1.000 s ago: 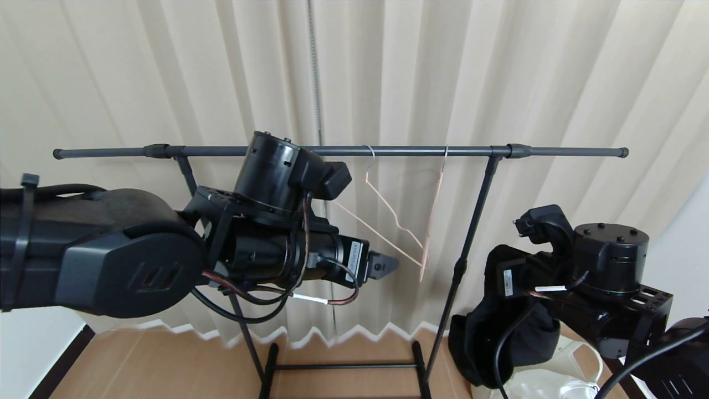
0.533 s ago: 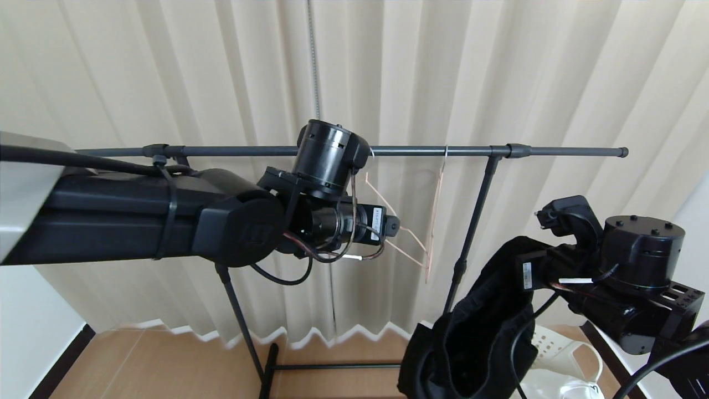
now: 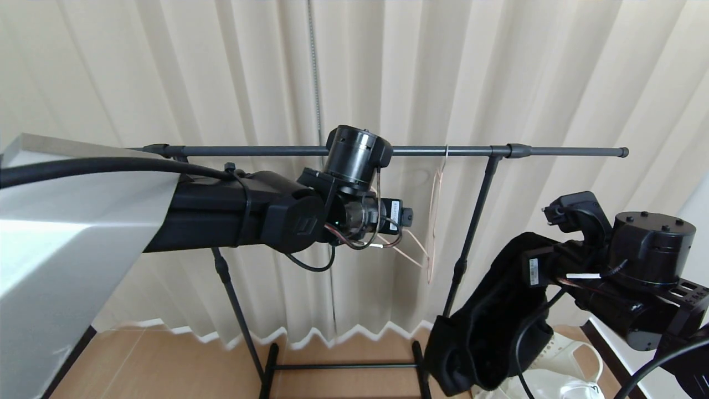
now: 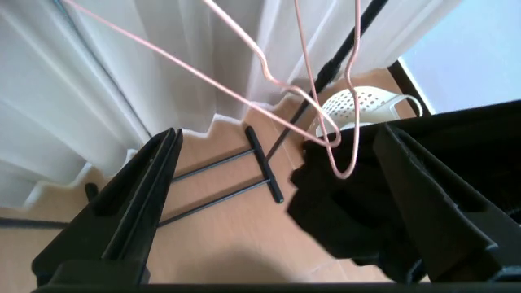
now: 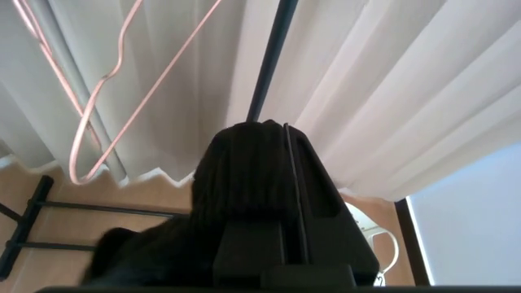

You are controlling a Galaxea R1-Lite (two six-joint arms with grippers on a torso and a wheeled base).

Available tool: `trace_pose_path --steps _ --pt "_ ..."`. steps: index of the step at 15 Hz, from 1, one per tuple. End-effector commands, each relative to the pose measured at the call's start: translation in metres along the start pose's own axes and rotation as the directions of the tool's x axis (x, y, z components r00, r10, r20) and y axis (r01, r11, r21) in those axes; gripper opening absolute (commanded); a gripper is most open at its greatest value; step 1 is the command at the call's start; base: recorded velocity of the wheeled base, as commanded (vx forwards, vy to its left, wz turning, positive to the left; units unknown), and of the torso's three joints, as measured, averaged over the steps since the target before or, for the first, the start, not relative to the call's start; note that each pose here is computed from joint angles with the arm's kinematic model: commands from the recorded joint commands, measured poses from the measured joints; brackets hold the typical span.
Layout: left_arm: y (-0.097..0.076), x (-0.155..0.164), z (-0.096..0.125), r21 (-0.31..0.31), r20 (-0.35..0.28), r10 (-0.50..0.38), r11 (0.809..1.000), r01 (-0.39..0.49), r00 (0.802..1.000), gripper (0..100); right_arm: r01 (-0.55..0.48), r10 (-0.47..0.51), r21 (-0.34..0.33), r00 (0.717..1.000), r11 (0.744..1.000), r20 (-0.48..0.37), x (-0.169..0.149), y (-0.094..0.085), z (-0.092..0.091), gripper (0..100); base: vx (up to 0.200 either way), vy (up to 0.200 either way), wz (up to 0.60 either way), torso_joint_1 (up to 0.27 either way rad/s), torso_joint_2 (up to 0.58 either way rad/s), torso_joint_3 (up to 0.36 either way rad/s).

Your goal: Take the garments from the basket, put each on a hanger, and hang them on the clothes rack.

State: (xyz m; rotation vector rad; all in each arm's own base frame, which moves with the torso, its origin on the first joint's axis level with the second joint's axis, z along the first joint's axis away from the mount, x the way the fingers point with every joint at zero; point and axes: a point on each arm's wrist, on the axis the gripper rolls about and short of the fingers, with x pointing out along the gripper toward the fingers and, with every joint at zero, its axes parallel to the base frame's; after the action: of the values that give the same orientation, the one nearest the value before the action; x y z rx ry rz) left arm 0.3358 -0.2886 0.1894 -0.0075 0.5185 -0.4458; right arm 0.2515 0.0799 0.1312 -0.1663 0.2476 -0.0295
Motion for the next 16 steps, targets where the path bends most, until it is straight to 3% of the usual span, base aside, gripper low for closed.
trace_pose_path --steps 1,12,16 --pt "-0.0032 0.0179 -0.0038 0.004 -0.007 0.004 1.0 -0.003 1.0 100 0.002 -0.002 0.001 1.0 1.0 0.001 -0.0001 -0.0009 0.0003 0 0.0 0.0 0.0 0.0 0.0 0.0" --pt "-0.009 0.0246 -0.0126 0.023 -0.025 0.1 0.995 -0.099 0.995 100 0.004 -0.004 -0.01 1.0 1.0 -0.002 0.0 -0.0008 -0.0011 0 0.0 0.0 0.0 0.0 0.0 0.0" --pt "-0.0082 0.0248 -0.0127 0.02 -0.025 0.101 0.995 -0.101 0.995 100 0.005 -0.005 -0.01 1.0 1.0 -0.002 -0.0004 -0.001 -0.0012 0 0.2 0.0 0.0 -0.007 0.0 0.002"
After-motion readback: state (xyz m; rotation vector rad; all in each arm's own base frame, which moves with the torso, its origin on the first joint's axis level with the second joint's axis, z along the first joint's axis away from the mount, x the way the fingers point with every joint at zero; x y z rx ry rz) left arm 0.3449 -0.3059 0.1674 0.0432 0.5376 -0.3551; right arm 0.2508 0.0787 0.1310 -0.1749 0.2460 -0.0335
